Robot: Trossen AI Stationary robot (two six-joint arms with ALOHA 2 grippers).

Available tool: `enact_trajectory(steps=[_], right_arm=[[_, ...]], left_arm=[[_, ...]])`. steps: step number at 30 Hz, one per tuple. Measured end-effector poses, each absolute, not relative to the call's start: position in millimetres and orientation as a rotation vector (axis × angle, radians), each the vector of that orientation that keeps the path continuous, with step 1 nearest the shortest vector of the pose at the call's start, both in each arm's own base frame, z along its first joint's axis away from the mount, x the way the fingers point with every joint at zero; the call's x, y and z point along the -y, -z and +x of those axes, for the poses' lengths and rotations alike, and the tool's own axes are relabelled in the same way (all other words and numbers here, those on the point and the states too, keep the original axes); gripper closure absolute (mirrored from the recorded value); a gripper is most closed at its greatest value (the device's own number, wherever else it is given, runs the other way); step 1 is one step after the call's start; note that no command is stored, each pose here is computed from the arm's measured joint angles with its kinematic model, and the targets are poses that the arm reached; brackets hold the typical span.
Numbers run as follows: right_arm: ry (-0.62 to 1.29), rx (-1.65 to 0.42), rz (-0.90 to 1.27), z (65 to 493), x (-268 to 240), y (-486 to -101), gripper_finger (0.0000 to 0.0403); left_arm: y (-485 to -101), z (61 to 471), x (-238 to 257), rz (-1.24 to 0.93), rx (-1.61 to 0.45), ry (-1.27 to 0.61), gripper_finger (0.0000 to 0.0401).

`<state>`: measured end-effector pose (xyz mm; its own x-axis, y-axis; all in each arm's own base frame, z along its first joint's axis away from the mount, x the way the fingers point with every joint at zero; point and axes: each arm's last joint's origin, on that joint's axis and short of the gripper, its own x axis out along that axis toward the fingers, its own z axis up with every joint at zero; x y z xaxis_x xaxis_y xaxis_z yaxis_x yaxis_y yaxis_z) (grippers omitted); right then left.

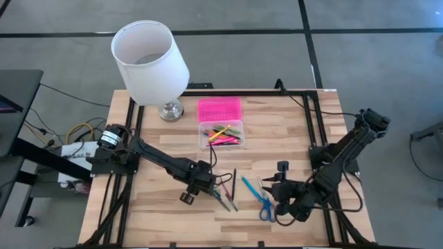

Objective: Pick & place school supplies into a supply box
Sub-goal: Put the green crayon into the pink supply box

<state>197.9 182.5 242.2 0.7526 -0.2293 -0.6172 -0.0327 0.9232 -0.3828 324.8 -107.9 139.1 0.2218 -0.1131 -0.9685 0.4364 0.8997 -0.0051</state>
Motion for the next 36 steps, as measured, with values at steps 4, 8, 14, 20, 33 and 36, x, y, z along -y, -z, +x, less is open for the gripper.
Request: enact_trajectory(steps=[4,8,14,20,33,36], right_arm=[[0.108,-0.716,-0.387,198,-183,-242,0.0282],[0.106,-0.715,-0.388,197,-183,-242,0.0282],[0.106,-0.716,-0.388,197,-183,-242,0.0282],[0.106,-0.716,-0.388,197,-183,-242,0.0282],[0.108,-0.719,-0.392,197,-183,-242,0.0282],[0.108,-0.719,-0.392,197,-183,-242,0.0282]], left_arm=[[-139,325,107,0.288,-1.299,0.389,0.0341],[-139,325,106,0.289,-1.3,0.389,0.0369],[-139,324,107,0.282,-1.313,0.383,0.0383],[-139,322,112,0.289,-1.318,0.377,0.0375],[-147,319,118,0.269,-1.39,0.401,0.0381],[-153,321,119,0.274,-1.401,0.395,0.0383]])
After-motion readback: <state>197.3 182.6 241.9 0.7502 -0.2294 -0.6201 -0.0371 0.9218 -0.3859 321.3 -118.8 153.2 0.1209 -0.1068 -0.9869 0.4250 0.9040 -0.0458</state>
